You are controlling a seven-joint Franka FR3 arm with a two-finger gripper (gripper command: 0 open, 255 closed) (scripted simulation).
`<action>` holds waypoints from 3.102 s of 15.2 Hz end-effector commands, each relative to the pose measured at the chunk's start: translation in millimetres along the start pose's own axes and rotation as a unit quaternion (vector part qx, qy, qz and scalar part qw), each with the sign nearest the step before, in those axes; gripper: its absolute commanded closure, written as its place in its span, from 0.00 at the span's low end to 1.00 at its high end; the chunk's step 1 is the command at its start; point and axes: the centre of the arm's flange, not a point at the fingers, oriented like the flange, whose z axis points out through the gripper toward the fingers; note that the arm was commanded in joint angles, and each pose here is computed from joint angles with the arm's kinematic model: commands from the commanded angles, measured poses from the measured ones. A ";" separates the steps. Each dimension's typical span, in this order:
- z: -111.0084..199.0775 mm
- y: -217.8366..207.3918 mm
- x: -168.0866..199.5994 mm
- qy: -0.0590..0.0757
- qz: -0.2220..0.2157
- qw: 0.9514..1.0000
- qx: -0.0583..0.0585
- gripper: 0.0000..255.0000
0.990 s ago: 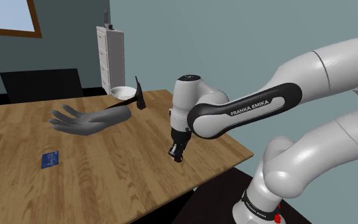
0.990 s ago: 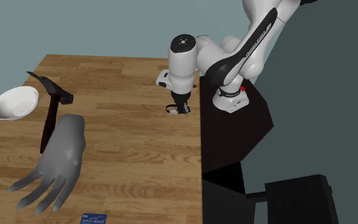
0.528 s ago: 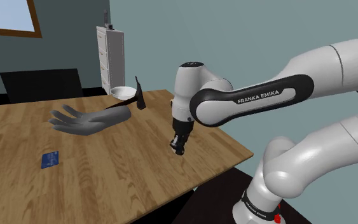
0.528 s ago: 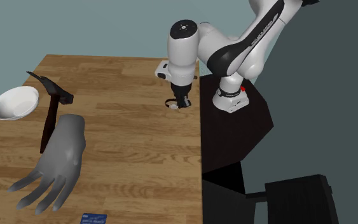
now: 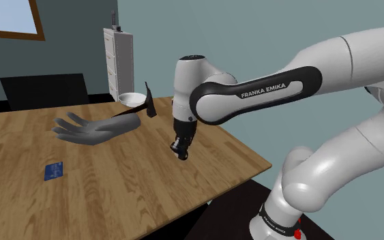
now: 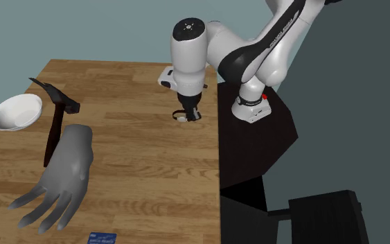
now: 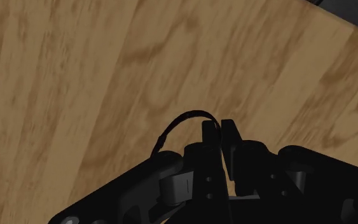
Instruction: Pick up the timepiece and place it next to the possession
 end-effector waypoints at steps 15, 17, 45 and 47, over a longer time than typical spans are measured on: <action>-9.0 -91.2 189.2 0.000 0.000 1.000 0.000 1.00; -9.9 -102.8 212.9 0.000 0.000 1.000 0.000 1.00; 81.6 -152.4 305.8 0.000 0.000 1.000 0.000 1.00; 81.6 -152.4 305.8 0.000 0.000 1.000 0.000 1.00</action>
